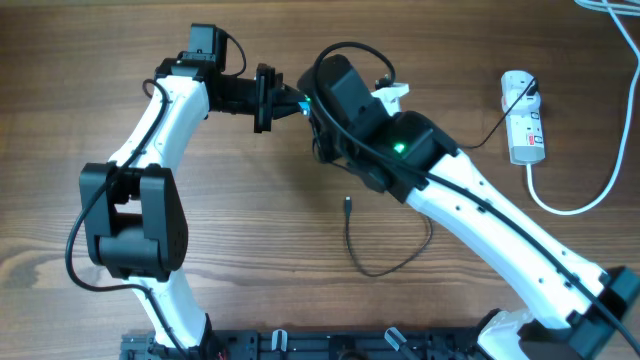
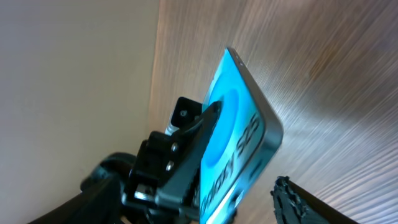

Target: Plug charger to phone and switch on socket

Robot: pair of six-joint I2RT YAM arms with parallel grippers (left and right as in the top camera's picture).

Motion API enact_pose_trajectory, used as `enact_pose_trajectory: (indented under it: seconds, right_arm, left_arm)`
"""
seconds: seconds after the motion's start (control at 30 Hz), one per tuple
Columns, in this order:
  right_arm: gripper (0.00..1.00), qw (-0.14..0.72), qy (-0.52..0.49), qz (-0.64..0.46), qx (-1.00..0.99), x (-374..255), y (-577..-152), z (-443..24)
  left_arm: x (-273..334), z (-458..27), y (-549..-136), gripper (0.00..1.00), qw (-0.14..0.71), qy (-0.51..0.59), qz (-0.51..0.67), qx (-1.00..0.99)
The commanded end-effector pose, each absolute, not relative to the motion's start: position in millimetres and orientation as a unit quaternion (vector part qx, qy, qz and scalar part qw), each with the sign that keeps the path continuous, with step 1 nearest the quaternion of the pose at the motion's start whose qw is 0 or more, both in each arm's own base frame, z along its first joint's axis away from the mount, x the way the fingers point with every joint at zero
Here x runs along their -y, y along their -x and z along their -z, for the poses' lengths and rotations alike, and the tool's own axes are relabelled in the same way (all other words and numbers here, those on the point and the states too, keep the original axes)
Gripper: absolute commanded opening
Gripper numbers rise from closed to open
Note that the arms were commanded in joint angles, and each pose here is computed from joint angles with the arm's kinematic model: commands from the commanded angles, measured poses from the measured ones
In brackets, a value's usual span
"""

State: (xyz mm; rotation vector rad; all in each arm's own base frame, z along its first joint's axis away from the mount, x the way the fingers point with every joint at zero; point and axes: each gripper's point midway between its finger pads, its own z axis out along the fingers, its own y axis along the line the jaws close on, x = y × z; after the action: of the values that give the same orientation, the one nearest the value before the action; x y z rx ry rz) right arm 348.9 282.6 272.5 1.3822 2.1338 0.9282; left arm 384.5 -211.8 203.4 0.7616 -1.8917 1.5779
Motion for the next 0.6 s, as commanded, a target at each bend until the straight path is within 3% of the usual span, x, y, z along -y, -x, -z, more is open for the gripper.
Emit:
enact_pose_trajectory:
  seconds: [0.0, 0.17, 0.33, 0.57]
  right_arm:
    - [1.0, 0.296, -0.397, -0.32, -0.807, -248, -347, -316]
    - [1.0, 0.336, -0.158, -0.22, -0.902, -200, -329, -323]
    - [1.0, 0.224, -0.034, -0.129, -0.966, -176, -290, -267]
    - [0.99, 0.072, 0.058, -0.106, -0.99, -186, -257, -170]
  left_arm:
    - [207, -196, -393, 0.04, 0.204, -0.276, -0.559, 0.754]
    - [196, -171, -404, 0.04, 0.107, -0.23, -0.519, 0.816]
    - [187, -156, -410, 0.04, 0.055, -0.2, -0.484, 0.85]
    - [158, -122, -414, 0.04, 0.024, -0.246, -0.377, 0.892]
